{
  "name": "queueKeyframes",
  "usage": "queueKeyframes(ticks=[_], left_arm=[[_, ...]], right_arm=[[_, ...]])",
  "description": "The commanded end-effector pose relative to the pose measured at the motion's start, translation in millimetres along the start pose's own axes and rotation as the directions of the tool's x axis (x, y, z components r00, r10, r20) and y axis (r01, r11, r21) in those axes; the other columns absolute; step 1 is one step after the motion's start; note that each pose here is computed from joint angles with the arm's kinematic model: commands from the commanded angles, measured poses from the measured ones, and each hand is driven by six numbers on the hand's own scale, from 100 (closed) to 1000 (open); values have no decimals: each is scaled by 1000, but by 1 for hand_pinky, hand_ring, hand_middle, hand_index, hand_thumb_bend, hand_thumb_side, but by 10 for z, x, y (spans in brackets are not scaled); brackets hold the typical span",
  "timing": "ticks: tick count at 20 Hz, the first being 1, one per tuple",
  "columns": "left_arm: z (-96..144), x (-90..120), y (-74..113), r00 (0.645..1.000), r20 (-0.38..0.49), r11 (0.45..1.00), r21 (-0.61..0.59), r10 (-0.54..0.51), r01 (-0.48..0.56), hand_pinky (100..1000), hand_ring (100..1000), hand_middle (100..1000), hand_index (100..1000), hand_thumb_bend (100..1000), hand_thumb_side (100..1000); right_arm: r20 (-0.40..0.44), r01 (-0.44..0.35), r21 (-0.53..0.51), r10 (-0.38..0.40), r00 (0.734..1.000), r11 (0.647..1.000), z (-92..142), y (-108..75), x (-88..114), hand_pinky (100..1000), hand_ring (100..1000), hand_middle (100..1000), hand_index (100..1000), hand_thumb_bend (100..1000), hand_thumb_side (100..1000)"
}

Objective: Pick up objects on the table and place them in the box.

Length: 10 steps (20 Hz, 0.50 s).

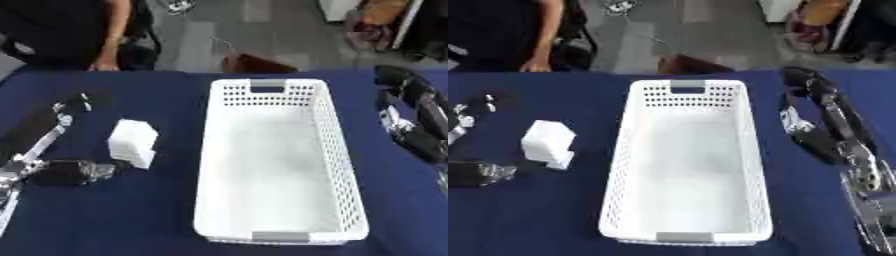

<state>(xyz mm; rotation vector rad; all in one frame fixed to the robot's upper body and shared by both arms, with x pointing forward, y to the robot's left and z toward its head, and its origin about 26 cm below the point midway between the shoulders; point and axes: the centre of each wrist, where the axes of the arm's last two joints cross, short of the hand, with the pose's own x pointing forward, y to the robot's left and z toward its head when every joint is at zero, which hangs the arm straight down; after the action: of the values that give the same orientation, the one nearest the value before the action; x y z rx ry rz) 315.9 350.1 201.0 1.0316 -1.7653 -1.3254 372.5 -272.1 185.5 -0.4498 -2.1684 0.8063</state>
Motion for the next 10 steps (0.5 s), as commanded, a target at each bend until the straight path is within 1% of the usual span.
queueKeyframes(ticks=[1,6,10], left_arm=[[-22,5,242,992,54,991,-67,-116,120,860,896,891,906,904,662],[-61,-25,415,981,105,974,-140,-162,176,851,892,891,901,912,668],[-88,-15,486,977,124,970,-151,-174,192,850,887,888,900,908,670]], right_arm=[[19,-21,-8,21,1000,1000,-11,-94,35,818,855,891,893,100,653],[18,-20,-3,20,1000,1000,-6,-87,31,818,855,891,893,100,654],[20,-20,-1,20,1000,1000,-8,-85,33,818,855,891,893,100,654]])
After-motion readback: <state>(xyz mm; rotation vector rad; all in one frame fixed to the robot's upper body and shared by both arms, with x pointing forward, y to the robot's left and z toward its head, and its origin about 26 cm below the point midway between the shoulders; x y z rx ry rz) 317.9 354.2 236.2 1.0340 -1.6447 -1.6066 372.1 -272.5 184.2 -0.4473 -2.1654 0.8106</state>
